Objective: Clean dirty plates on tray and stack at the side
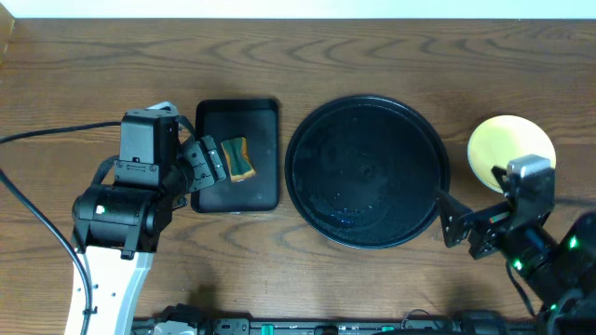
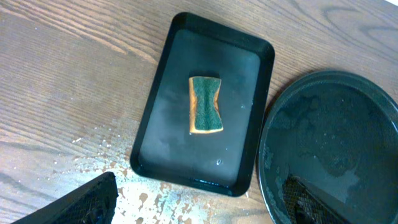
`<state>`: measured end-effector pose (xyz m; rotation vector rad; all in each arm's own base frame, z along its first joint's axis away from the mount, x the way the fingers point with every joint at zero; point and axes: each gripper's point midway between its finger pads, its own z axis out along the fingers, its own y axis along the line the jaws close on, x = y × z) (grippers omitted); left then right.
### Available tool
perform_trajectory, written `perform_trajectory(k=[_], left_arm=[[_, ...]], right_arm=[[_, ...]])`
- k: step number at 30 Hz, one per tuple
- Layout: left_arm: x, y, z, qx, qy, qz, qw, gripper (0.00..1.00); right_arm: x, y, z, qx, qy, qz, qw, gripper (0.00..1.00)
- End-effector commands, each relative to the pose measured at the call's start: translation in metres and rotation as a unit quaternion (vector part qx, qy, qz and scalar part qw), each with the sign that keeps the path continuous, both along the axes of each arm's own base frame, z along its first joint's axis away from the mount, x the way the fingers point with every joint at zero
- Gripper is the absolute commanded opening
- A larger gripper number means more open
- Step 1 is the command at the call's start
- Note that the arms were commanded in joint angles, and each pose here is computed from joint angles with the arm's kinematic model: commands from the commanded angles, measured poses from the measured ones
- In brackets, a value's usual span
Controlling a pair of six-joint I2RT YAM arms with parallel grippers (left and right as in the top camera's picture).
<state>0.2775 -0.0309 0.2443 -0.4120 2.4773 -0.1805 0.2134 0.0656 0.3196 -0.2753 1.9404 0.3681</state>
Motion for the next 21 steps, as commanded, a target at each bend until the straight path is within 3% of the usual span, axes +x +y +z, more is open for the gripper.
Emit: perform_trajectory(k=[1, 8, 17, 21], left_arm=[[0.001, 0.001, 0.007, 0.001, -0.008, 0.0, 1.0, 0.86], [0.001, 0.001, 0.007, 0.001, -0.008, 0.0, 1.0, 0.86], [0.001, 0.001, 0.007, 0.001, -0.008, 0.0, 1.0, 0.86], [0.001, 0.001, 0.007, 0.001, -0.008, 0.0, 1.0, 0.86]], right_arm=[[-0.001, -0.009, -0.045, -0.066, -0.028, -0.004, 0.997, 0.99], [-0.011, -0.012, -0.112, -0.068, -0.064, -0.014, 0.996, 0.99], [0.009, -0.011, -0.159, -0.066, -0.121, -0.017, 0.99, 0.99], [0.022, -0.011, -0.157, -0.064, -0.177, -0.021, 0.982, 0.99]])
